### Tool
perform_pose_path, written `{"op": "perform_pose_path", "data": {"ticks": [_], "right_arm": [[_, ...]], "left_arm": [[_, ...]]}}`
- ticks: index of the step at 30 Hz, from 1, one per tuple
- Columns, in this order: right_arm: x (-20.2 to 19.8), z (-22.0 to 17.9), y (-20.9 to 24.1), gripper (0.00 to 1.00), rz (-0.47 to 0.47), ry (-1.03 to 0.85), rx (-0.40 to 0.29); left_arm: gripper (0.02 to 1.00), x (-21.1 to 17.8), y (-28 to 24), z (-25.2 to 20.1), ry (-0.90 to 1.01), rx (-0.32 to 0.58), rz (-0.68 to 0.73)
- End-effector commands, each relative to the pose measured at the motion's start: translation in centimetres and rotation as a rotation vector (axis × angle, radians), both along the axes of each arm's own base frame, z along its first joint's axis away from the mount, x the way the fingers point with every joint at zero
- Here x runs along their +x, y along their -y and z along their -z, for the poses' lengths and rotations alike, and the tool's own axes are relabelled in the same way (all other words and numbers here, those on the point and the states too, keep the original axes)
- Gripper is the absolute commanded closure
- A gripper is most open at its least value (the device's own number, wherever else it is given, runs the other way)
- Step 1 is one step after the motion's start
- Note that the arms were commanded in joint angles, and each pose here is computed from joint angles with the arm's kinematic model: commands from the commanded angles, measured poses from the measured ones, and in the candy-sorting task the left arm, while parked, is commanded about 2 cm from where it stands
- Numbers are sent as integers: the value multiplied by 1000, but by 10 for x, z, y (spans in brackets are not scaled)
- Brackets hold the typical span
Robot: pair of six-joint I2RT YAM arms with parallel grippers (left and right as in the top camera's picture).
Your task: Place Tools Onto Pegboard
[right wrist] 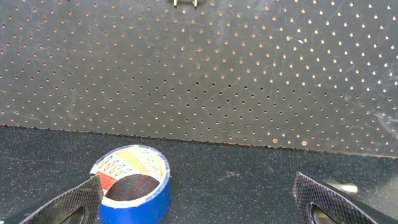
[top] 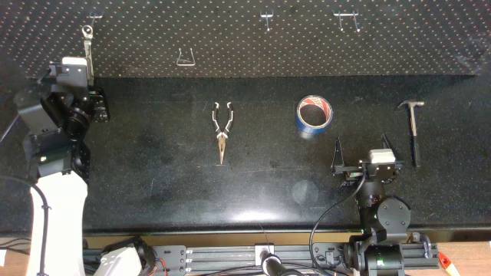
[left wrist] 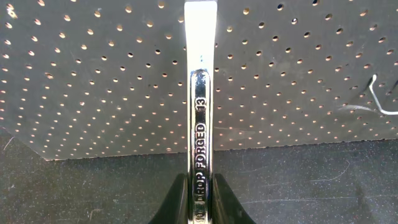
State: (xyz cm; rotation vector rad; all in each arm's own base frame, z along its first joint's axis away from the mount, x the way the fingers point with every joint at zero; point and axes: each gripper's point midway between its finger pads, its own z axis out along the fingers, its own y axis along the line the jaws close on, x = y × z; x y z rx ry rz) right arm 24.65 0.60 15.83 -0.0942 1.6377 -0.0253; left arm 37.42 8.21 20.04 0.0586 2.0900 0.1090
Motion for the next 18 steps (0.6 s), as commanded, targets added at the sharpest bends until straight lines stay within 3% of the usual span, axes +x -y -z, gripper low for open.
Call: {"op": "perform_pose_path", "data": {"ticks": [1,6,7,11,15,16,17,18], "right_arm": [[0,0,0,14,0,1,13],[0,0,0,12,0,1,13],[0,0,0,12,0,1,13],[0,0,0,12,0,1,13],[0,0,0,12,0,1,13],[0,0,0,12,0,1,13],[0,0,0,12,0,1,13],[0,0,0,12,0,1,13]], "left_arm": [[989,4,-1,5,-5,-4,2],[985,10,1,6,8,-11,21],[939,11,2,8,7,-14,26],[533,12,3,10,4,-21,34],[233,13,6,9,9,-29,50],[102,13,7,9,10,-30,53],[25,13,8,8,13,-31,56],[23,12,8,6,18,-29,57]]}}
